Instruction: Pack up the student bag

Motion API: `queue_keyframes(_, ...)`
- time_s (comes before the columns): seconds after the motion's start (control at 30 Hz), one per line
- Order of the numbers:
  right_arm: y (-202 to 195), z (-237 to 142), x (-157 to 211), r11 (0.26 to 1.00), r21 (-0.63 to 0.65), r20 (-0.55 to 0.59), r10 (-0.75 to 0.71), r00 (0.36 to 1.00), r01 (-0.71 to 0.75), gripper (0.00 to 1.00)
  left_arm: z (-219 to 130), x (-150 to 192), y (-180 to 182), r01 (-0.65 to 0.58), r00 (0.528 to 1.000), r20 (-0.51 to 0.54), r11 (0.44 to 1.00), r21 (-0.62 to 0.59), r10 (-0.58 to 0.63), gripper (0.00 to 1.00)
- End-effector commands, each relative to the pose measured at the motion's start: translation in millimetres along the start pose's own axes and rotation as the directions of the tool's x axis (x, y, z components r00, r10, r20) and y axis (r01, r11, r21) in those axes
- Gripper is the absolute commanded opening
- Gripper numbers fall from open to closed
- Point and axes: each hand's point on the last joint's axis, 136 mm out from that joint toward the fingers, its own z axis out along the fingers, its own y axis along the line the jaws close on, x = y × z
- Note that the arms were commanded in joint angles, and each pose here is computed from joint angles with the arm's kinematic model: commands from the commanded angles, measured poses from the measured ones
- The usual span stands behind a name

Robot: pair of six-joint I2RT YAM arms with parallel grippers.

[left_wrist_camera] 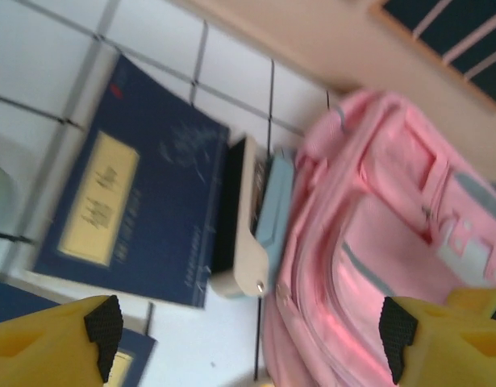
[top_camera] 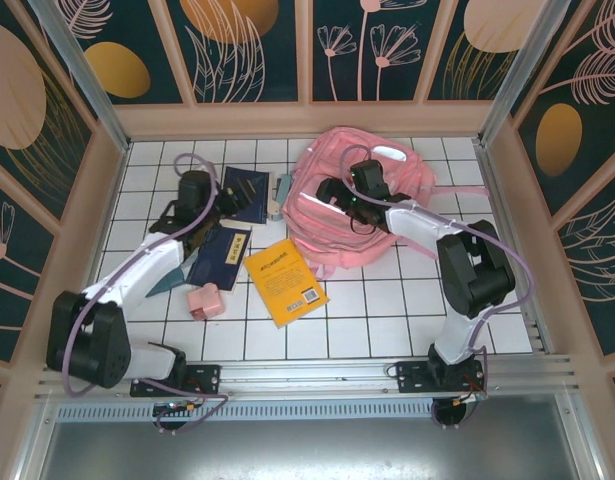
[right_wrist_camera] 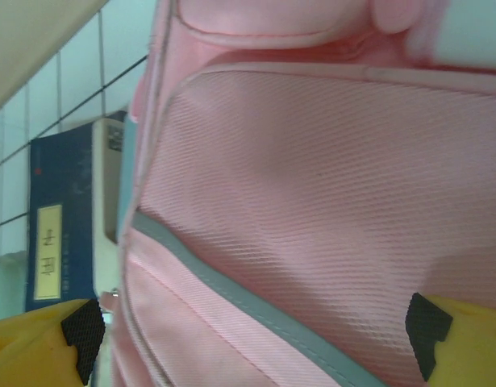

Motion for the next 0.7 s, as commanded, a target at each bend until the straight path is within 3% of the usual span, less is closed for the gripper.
queue_keyframes(0.0,-33.5,-28.8,-21.0,0.985,0.151,0.027,-0.085,0.996,0.08,0.99,20.3,29.9,-13.2,0.059,0.995,-0.087,0.998,0.026,-0.056,0.82)
queue_keyframes(0.17,-80.3,-51.5,-37.8,0.963,0.264,0.047,-0.078,0.996,0.063,0.93,46.5,64.3,-29.9,0.049,0.983,-0.181,0.998,0.037,-0.042,0.81)
queue_keyframes(0.47,-109.4,-92.3,-79.8,0.959,0.279,0.172,-0.091,0.981,0.04,0.93,77.6,116.1,-63.7,0.069,0.949,-0.312,0.995,0.068,-0.045,0.8)
queue_keyframes(0.6,-118.8,-94.2,-107.4,0.942,0.334,0.22,-0.112,0.969,0.033,0.93,86.9,134.3,-77.6,0.079,0.936,-0.347,0.994,0.07,-0.05,0.76)
queue_keyframes(0.67,-135.6,-89.3,-116.5,0.929,0.371,0.219,-0.088,0.972,0.001,0.89,92.9,146.5,-77.8,0.096,0.925,-0.373,0.994,0.05,-0.071,0.68)
